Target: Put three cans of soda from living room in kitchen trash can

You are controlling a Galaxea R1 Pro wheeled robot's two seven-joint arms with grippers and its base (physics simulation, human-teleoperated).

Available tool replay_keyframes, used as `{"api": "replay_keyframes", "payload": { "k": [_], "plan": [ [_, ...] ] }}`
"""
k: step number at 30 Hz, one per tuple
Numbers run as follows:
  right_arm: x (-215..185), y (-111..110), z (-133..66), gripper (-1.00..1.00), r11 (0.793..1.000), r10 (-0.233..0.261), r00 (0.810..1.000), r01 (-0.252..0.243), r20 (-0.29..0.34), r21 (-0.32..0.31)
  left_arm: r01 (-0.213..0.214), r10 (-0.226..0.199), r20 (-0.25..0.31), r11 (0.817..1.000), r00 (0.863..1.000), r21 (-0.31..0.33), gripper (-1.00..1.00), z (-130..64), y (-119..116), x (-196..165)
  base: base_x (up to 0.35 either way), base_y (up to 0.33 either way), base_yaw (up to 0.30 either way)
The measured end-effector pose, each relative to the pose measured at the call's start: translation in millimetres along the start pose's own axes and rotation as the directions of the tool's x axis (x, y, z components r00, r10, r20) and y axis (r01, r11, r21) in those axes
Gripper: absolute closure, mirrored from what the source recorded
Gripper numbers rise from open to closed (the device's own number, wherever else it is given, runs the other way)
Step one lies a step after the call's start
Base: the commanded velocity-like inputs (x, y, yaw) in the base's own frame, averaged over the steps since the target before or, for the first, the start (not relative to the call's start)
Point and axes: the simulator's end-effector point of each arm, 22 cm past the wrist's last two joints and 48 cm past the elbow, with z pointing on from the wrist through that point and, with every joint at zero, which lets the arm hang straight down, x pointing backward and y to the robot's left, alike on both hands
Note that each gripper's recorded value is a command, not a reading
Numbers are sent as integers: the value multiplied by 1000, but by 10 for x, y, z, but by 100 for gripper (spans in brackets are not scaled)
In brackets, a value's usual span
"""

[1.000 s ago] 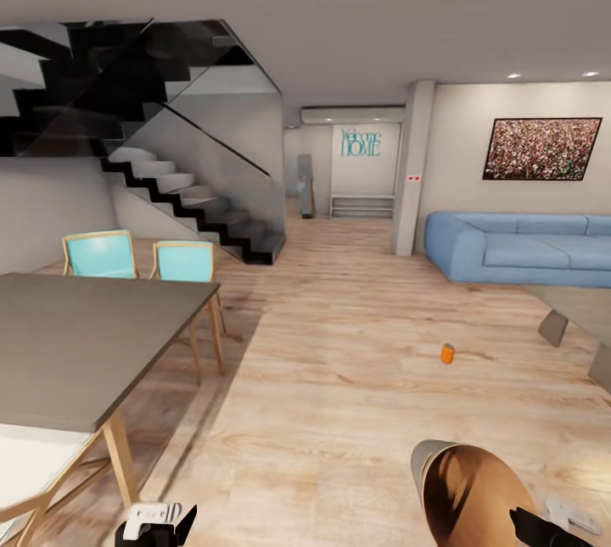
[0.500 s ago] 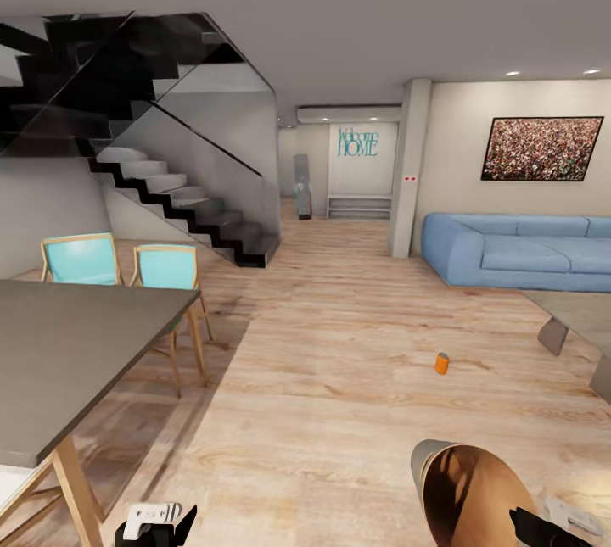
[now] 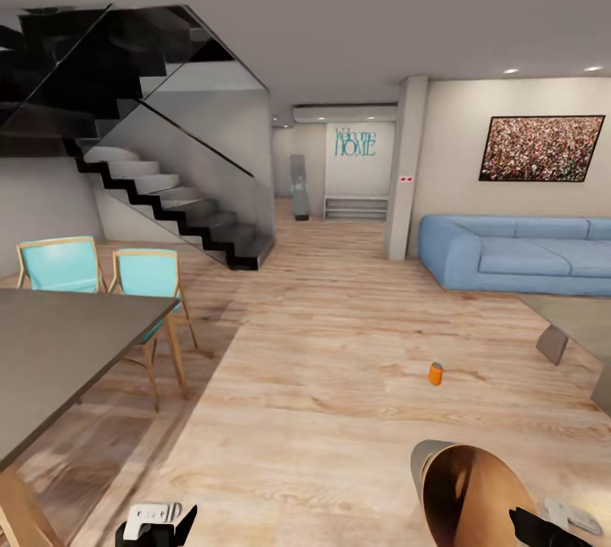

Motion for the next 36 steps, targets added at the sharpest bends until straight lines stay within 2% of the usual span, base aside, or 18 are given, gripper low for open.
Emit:
{"api": "replay_keyframes", "payload": {
  "k": [36],
  "plan": [
    [2,10,1,100,1000,-1,1000,1,1,-1,0,0,-2,1000,1000,-2,-100,0,3,8,200,-265,0]
  ]
}}
